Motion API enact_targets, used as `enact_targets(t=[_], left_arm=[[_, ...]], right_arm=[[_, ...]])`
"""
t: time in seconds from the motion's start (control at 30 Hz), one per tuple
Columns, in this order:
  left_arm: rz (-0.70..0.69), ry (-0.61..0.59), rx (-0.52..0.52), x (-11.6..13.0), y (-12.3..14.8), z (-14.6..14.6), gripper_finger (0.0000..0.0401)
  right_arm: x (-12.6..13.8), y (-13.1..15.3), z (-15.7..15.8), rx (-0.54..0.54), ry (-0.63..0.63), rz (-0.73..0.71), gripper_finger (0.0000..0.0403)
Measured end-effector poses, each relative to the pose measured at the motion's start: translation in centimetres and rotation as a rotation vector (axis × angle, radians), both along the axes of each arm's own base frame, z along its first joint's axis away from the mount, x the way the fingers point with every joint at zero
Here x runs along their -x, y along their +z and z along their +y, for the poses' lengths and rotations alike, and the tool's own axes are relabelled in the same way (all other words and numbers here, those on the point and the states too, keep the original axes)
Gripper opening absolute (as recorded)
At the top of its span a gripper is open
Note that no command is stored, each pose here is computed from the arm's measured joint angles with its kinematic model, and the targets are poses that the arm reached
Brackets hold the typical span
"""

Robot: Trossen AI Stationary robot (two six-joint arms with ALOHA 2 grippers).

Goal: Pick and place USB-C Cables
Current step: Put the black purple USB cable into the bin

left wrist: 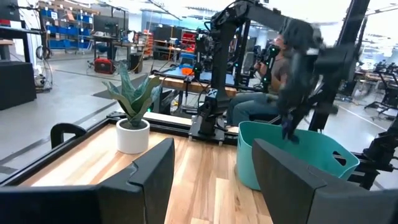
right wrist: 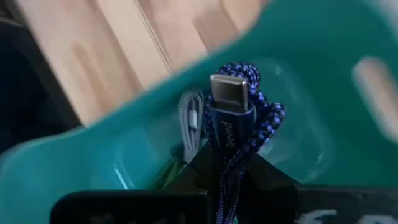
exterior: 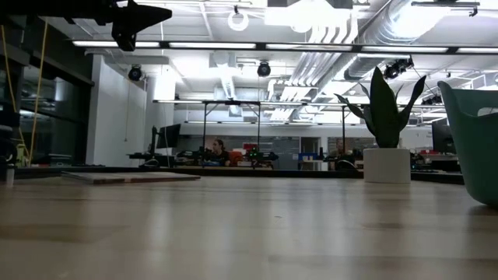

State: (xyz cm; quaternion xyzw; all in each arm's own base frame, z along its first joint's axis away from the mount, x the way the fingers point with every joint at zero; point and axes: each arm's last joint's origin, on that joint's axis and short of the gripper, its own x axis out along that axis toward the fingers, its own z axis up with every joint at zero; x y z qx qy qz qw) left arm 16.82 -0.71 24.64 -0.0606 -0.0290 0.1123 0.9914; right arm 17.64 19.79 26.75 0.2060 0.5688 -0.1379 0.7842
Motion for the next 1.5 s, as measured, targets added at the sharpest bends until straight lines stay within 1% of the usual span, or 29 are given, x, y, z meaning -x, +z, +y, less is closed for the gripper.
enact_targets(t=[0.1, 0.27, 0.43, 0.5, 0.57, 0.93, 1.07, 1.13, 1.27, 1.4, 1.5], left_arm=[[0.000, 0.000, 0.000, 0.0, 0.0, 0.0, 0.0195], [0.000, 0.000, 0.000, 0.0, 0.0, 0.0, 0.0195], [0.000, 0.000, 0.000, 0.0, 0.0, 0.0, 0.0195], [0.000, 0.000, 0.000, 0.0, 0.0, 0.0, 0.0195], [0.000, 0.000, 0.000, 0.0, 0.0, 0.0, 0.0195], [-0.002, 0.000, 0.006, 0.0, 0.0, 0.0, 0.0195], [-0.002, 0.000, 0.006, 0.0, 0.0, 0.0, 0.0195], [-0.002, 0.000, 0.007, 0.0, 0.0, 0.0, 0.0195], [0.003, -0.001, 0.007, 0.0, 0.0, 0.0, 0.0195], [0.012, -0.001, 0.005, 0.0, -0.1, 0.0, 0.0195], [0.012, -0.001, 0.005, 0.0, -0.1, 0.0, 0.0195]], right_arm=[[0.4, -3.1, -0.2, -0.056, -0.031, 0.040, 0.0005], [0.8, -7.0, -0.6, -0.143, -0.049, 0.022, 0.0005], [1.3, -10.0, -1.1, -0.216, -0.064, 0.001, 0.0005], [1.5, -10.8, -1.3, -0.248, -0.078, 0.006, 0.0005], [1.7, -11.4, -1.5, -0.252, -0.088, 0.008, 0.0006], [2.0, -11.9, -1.9, -0.236, -0.094, 0.022, 0.0038], [1.9, -11.9, -2.0, -0.269, -0.139, 0.067, 0.0057], [1.9, -12.0, -2.1, -0.282, -0.159, 0.084, 0.0076], [1.7, -11.8, -2.1, -0.285, -0.163, 0.086, 0.0132], [1.4, -11.0, -1.8, -0.302, -0.091, 0.086, 0.0189], [1.3, -9.8, -1.6, -0.334, -0.022, 0.110, 0.0219]])
